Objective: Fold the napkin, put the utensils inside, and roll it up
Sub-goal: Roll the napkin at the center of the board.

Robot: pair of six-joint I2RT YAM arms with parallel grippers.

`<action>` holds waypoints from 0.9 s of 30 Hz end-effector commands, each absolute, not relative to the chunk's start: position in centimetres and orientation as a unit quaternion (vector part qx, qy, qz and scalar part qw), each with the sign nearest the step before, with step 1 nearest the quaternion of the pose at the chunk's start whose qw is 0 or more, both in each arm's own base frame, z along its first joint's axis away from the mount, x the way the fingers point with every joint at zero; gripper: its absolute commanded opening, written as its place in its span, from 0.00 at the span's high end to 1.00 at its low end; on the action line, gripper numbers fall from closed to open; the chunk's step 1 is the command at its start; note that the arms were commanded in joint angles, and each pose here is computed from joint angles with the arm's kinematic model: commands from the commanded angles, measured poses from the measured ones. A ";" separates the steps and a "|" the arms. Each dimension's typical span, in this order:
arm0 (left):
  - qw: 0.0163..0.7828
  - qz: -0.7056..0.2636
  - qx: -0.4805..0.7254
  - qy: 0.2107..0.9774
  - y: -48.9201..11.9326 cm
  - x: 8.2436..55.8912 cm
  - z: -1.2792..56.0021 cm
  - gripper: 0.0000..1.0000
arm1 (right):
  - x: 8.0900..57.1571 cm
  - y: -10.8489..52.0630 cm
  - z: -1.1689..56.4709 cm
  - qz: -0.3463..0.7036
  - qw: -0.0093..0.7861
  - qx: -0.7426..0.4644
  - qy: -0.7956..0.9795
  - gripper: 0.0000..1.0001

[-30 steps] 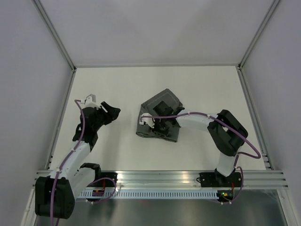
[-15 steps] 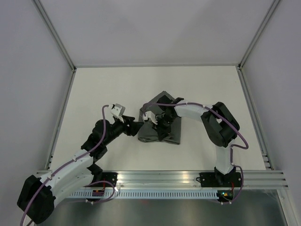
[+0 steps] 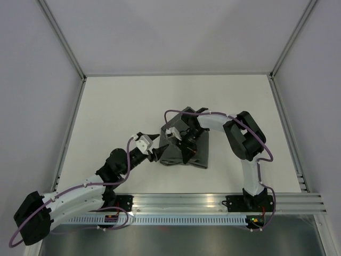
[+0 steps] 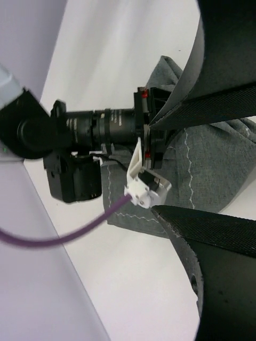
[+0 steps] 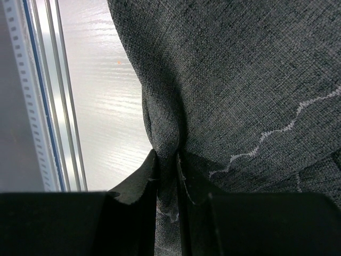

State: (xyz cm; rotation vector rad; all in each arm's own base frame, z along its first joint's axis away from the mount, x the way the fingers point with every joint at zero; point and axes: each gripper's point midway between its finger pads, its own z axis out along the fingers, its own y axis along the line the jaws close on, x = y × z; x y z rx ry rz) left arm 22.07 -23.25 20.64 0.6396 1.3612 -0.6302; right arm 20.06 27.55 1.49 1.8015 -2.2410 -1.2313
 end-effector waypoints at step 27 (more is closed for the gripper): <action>0.506 -0.148 0.633 0.567 -34.3 16.9 8.7 0.34 | 20.3 23.9 -2.3 -0.395 0.093 0.547 -0.732 1.00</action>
